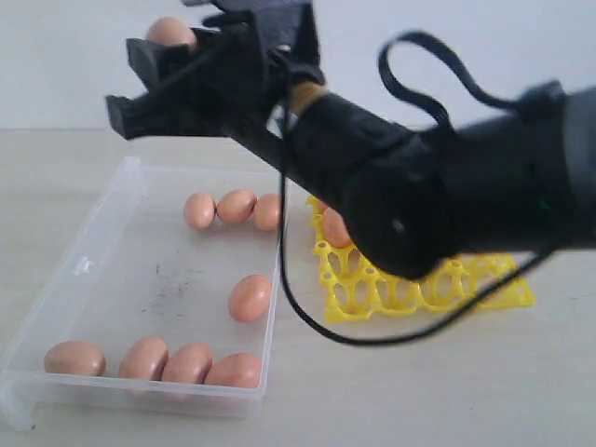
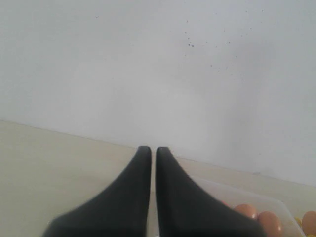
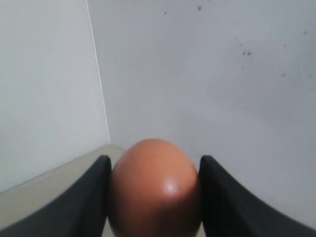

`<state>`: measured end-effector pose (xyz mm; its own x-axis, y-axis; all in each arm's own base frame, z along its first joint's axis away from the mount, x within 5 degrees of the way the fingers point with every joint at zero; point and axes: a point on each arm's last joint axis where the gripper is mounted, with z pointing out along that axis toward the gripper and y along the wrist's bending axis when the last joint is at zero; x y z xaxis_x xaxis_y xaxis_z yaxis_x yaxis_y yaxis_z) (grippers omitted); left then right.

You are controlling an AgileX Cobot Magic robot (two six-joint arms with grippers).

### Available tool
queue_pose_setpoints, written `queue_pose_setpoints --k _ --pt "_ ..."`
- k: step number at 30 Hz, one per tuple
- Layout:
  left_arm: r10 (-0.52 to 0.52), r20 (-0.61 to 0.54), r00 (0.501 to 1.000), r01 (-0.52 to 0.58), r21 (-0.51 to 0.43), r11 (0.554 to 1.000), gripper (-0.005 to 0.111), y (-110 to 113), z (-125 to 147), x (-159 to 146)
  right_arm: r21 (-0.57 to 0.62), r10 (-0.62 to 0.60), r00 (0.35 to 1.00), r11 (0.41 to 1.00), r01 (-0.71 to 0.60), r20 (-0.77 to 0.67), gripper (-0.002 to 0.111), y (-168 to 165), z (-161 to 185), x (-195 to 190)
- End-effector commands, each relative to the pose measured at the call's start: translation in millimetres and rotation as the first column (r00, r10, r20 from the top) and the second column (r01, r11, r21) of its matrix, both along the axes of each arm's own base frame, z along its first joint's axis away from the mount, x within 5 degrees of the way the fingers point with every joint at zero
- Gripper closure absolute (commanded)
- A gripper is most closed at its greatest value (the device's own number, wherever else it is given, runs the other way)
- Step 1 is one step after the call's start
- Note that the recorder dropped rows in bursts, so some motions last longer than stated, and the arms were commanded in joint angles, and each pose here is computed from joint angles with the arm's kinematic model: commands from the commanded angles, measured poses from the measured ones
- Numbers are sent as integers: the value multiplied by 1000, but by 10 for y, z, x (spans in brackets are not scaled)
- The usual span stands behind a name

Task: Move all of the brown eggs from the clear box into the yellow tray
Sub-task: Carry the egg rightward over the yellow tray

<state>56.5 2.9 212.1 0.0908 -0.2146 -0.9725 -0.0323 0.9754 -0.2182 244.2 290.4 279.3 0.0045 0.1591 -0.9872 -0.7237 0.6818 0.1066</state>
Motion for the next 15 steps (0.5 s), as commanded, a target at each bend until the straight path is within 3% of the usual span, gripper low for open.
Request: queue_pose_setpoints --k 1,8,15 --pt "-4 5 1000 4 1 1000 103 -3 11 -4 64 -147 982 988 140 121 109 -548 -111 -152" --pt "-4 5 1000 4 1 1000 103 -3 11 -4 -5 -376 925 926 376 52 109 -1510 -523 -22" --pt "-4 5 1000 4 1 1000 103 -3 11 -4 -75 -325 946 943 325 15 109 -2239 -652 178"
